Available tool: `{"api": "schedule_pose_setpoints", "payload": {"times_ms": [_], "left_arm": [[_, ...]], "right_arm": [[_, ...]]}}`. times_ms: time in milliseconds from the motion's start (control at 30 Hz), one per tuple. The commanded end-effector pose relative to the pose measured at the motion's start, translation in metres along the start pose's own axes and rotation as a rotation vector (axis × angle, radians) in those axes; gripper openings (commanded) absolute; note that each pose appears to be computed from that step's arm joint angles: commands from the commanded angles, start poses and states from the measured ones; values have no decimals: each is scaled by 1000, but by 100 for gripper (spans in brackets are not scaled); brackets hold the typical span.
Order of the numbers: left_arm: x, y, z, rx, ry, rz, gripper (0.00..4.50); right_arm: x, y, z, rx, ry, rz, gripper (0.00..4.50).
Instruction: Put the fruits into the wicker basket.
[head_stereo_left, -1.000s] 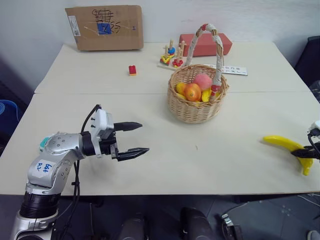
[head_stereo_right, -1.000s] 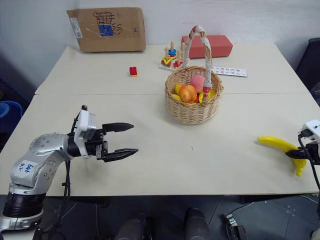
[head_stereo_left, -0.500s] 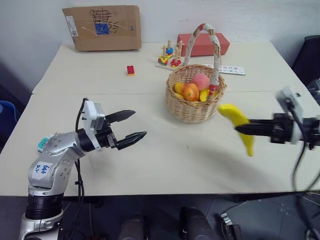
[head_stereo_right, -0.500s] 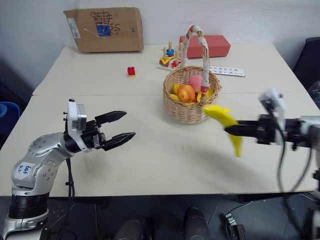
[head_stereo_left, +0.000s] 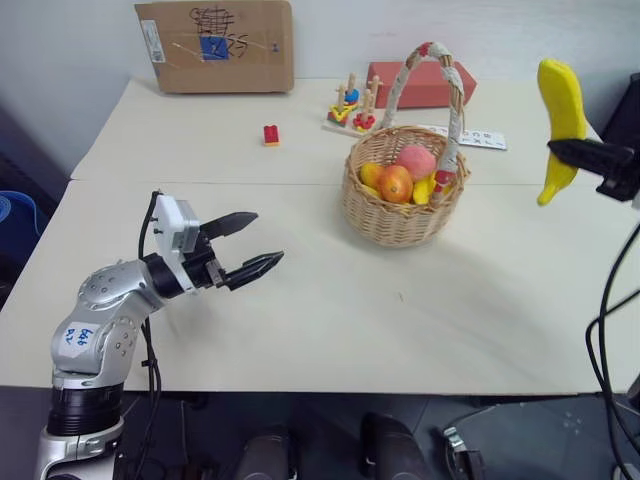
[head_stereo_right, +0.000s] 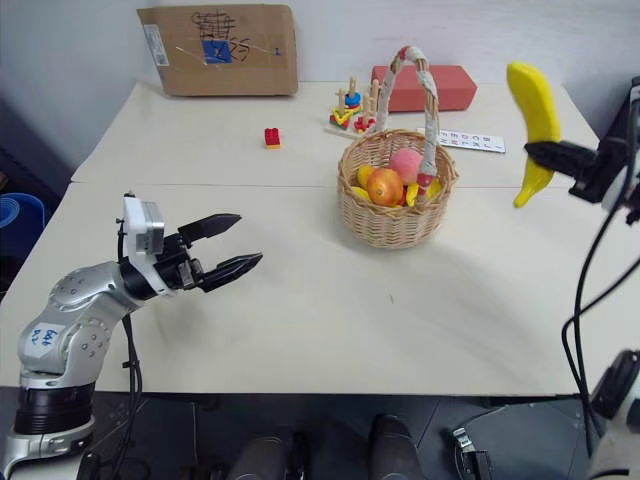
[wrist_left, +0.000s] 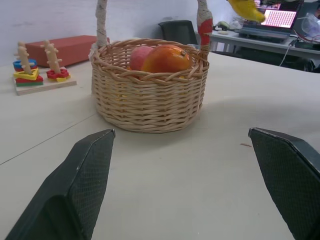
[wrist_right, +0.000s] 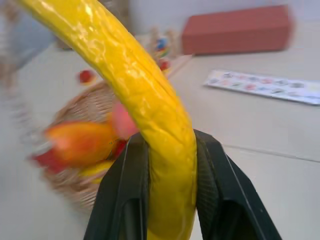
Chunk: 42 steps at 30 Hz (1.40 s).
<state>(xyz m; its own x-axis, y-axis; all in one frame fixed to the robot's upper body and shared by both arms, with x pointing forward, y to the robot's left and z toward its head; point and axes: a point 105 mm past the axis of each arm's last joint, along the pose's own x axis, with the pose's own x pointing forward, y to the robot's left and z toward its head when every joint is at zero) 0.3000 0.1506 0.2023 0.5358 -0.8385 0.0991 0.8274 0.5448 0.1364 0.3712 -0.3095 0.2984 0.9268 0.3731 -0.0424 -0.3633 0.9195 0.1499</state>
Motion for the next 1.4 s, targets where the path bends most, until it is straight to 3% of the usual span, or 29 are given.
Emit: {"api": "schedule_pose_setpoints", "payload": {"times_ms": [33,100,233,500,633,767,1000,1067,1167,1300,1400], "left_arm": [[6,0,15,27,-67,-5,450],[8,-2,19,23,-85,-18,450],[10,-5,22,26,-103,-28,450],[12,-6,21,20,-118,-14,450],[14,-6,21,20,-121,-14,450],[14,-3,22,26,-121,-11,450],[13,-2,21,30,-119,-3,450],[13,-1,19,36,-115,4,450],[13,1,18,40,-117,10,450],[12,3,18,48,-120,10,450],[10,5,19,53,-118,13,450]], "right_arm": [[31,-15,2,-61,-16,-131,80],[49,-10,3,-59,-27,-116,80],[83,32,11,-40,-29,57,80],[111,90,9,-57,11,283,80],[121,95,-6,-123,77,263,80],[121,104,-15,-157,127,330,205],[110,88,0,-344,32,316,447],[99,78,8,-483,-32,305,447],[82,62,20,-548,-125,270,447],[51,38,20,-547,-186,242,447],[32,41,7,-492,-200,255,447]]}}
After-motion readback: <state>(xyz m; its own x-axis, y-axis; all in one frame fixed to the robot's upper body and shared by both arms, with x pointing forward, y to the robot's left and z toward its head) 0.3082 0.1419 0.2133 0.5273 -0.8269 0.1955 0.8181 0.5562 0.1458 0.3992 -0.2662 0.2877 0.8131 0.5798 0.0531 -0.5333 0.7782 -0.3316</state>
